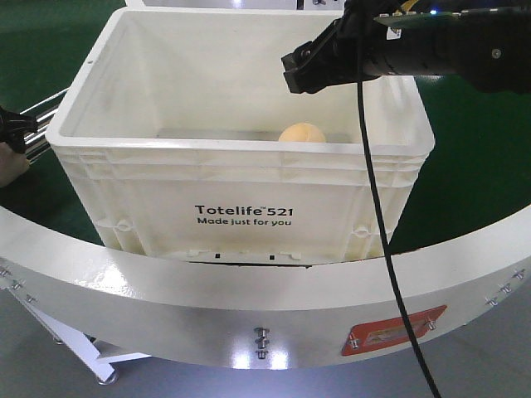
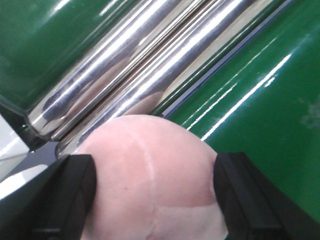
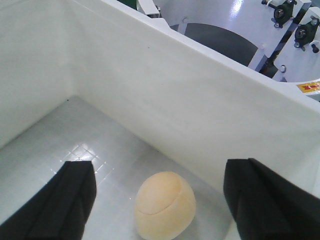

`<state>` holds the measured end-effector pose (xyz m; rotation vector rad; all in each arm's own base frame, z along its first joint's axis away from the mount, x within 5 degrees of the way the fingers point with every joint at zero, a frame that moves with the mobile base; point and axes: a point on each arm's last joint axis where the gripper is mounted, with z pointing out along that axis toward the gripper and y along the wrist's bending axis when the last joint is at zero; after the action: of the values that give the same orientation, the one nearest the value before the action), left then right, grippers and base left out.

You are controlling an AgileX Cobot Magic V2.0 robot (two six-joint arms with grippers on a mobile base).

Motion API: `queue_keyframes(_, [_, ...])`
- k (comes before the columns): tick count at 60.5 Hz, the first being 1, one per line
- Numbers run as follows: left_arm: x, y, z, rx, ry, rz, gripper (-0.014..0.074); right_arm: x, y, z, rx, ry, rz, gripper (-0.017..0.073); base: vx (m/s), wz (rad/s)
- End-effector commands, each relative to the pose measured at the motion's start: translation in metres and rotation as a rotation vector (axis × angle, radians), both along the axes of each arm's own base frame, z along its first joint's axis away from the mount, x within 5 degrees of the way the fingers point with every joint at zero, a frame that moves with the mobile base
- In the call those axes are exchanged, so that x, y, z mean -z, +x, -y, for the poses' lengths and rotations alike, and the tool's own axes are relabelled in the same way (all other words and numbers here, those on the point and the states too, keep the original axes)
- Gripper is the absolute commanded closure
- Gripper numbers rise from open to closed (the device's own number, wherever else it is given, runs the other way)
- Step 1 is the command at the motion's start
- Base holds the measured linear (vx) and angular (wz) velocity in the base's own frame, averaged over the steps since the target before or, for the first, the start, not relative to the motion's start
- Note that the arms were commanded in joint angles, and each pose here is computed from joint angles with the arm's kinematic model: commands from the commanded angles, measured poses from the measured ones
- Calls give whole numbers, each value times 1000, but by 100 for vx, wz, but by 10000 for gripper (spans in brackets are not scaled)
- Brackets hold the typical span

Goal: Place moving items into box and shelve
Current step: 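Grasp the pink plush ball on the belt with the left gripper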

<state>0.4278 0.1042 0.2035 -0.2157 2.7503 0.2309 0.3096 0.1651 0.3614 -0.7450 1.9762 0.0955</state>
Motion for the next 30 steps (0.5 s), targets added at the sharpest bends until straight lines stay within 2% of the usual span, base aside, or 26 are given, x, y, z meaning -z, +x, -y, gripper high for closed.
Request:
queue_keyframes(1, [-24,-1,0,-9,12,57,13,-31,-6,4,-6,55,122,-8,0,0])
queue_keyframes(21, [-24,-4,0,-12,15,28,235,-30,-6,5,-6,51,116,-8,0,0])
queue_keyframes(30, [-44,-10,1,-14,21,60,309,-30,-6,5,-6,51,116,-8,0,0])
